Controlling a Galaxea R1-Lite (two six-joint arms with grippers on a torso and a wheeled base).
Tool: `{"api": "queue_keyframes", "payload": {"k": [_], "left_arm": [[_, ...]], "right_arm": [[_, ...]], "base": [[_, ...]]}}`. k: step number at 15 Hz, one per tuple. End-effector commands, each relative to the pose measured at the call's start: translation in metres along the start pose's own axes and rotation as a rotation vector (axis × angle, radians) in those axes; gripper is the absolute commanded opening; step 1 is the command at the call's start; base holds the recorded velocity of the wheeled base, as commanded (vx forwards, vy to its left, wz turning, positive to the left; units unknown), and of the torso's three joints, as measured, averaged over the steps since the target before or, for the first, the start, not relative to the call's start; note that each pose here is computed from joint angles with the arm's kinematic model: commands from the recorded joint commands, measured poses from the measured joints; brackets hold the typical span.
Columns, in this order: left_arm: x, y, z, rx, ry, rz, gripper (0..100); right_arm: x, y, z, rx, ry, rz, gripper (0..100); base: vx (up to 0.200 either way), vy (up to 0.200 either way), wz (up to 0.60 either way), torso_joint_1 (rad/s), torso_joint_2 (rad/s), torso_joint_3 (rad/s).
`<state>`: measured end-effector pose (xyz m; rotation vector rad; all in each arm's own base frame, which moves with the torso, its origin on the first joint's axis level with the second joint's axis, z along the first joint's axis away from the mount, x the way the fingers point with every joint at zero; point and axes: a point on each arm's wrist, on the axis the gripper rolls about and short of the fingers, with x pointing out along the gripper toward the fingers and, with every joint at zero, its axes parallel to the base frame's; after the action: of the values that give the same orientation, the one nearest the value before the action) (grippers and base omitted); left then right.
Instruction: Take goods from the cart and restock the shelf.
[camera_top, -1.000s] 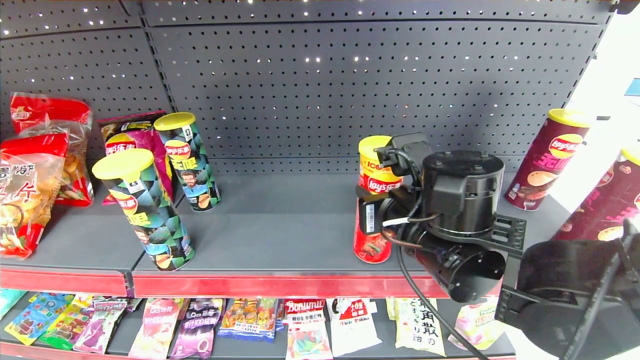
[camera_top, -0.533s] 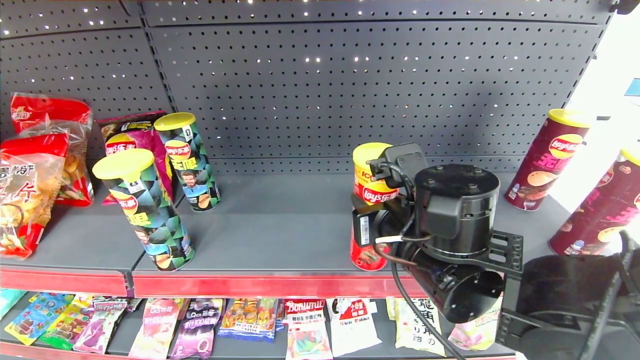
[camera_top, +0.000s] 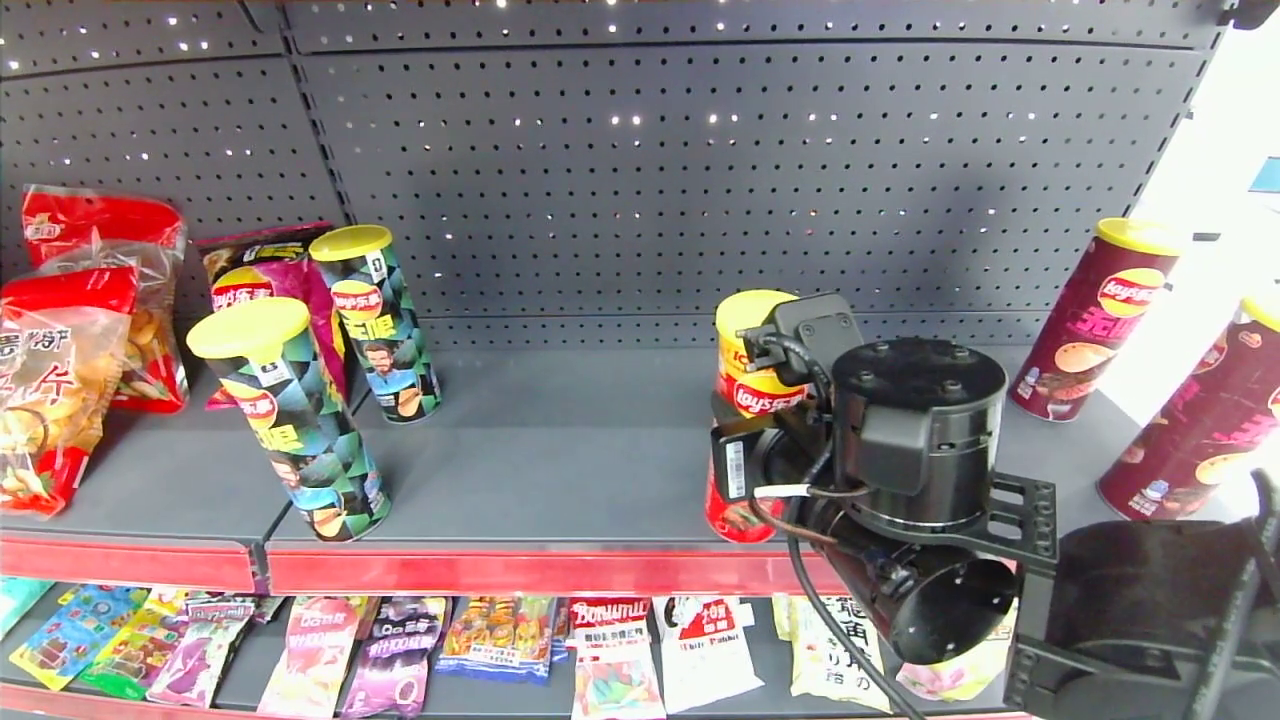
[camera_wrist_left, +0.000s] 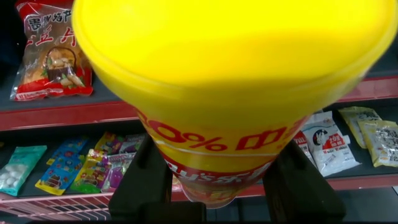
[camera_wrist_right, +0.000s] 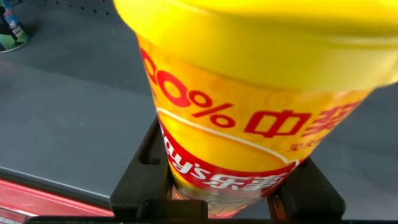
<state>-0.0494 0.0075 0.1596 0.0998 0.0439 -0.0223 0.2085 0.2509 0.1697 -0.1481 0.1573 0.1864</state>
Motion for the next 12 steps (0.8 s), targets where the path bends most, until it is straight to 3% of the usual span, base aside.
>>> {"api": "queue_keyframes", "payload": {"k": [1,12], "left_arm": [[0.0,0.0,0.0,0.0,0.001,0.0,0],[0.0,0.0,0.0,0.0,0.001,0.0,0]], "right_arm": [[-0.002,0.001,0.0,0.0,-0.002,0.006,0],[-0.013,0.002,-0.006,-0.012,0.011,0.038,0]], "base": [[0.0,0.0,0.0,0.0,0.0,0.0],[0.0,0.0,0.0,0.0,0.0,0.0]]}}
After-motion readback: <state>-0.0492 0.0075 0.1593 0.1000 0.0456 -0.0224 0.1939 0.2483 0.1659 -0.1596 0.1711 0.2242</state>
